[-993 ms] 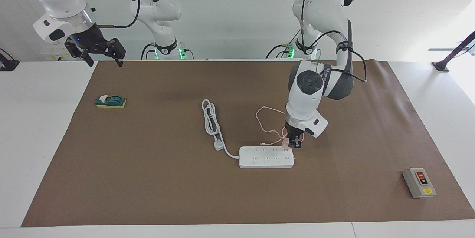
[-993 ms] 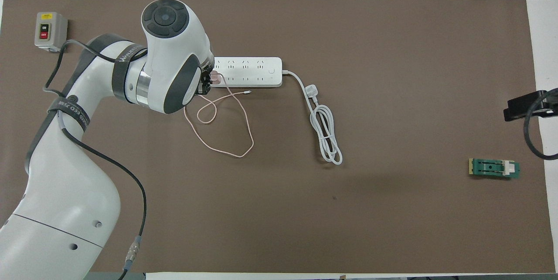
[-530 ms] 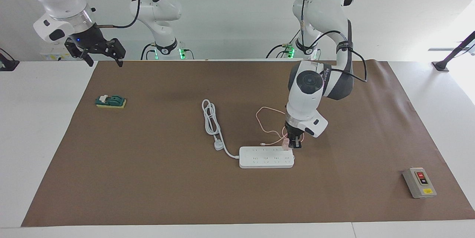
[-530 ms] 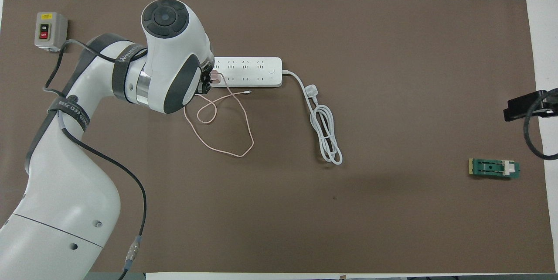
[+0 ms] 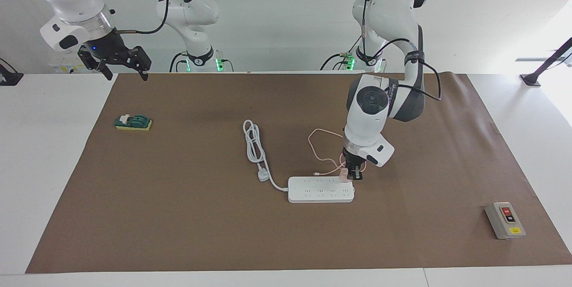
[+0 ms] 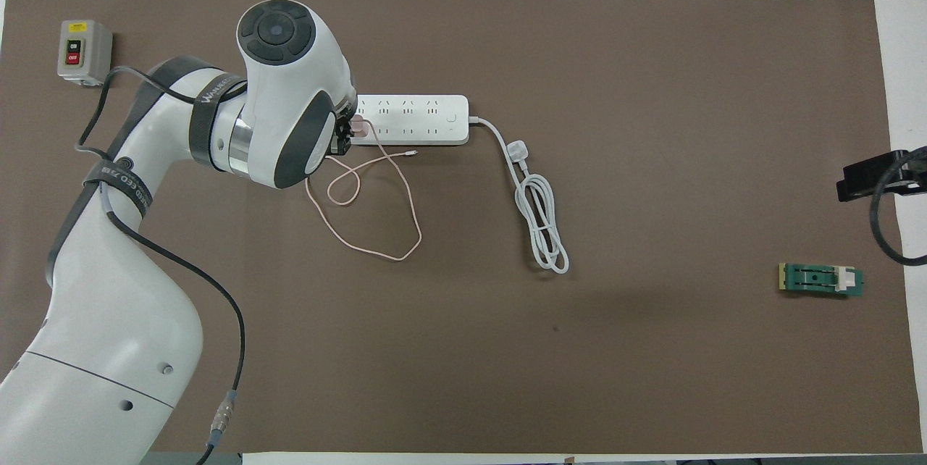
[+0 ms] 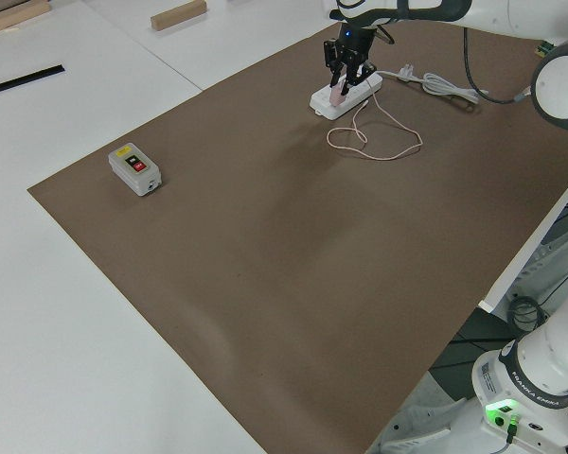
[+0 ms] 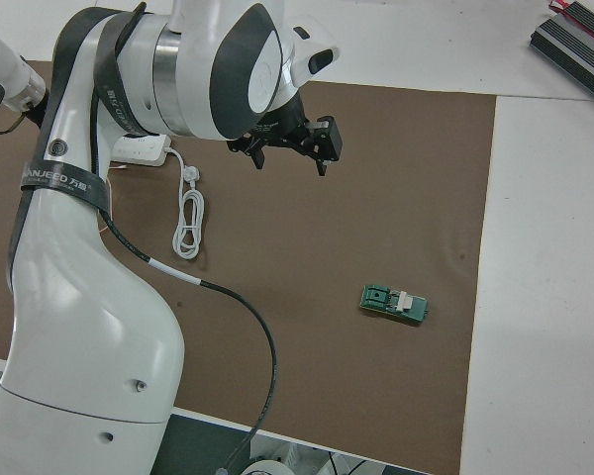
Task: Plug charger into power strip
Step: 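Press the charger into the socket with the left gripper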
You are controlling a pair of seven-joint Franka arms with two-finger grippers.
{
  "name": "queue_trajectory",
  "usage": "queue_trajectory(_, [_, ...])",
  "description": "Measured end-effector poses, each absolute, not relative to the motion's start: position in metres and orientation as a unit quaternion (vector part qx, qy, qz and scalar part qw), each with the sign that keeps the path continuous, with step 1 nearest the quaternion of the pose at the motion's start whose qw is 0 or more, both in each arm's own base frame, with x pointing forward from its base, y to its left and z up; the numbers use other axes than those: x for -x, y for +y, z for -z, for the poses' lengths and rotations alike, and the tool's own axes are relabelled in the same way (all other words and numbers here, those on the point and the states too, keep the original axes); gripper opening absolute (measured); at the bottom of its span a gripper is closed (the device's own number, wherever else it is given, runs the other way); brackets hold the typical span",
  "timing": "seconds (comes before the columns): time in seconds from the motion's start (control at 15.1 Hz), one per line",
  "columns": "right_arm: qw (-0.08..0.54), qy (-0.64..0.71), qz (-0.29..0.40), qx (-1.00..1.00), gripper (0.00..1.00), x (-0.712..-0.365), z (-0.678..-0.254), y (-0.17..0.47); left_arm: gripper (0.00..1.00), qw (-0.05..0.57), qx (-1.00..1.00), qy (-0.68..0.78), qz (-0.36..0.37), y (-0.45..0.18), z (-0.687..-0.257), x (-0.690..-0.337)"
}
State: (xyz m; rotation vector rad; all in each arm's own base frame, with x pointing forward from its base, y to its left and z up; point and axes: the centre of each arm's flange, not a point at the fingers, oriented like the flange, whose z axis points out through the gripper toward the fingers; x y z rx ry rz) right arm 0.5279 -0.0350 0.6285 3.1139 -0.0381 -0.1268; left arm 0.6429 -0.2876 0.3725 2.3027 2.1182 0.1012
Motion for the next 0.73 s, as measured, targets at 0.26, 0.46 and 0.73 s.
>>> queue_trajectory(0.26, [0.012, -0.012, 0.041, -0.999, 1.0, -0.5279, -0.6285, -0.035, 0.32, 0.006, -0.736, 0.677, -0.032, -0.2878, -0.372, -0.6431])
queue_trajectory(0.46, [0.012, -0.012, 0.041, -0.999, 1.0, -0.5279, -0.6285, -0.035, 0.32, 0.004, -0.736, 0.676, -0.031, -0.2887, -0.3663, -0.6435])
queue_trajectory(0.73, [0.012, -0.012, 0.041, -0.999, 1.0, -0.5279, -0.6285, -0.035, 0.32, 0.004, -0.736, 0.676, -0.032, -0.2888, -0.3661, -0.6437])
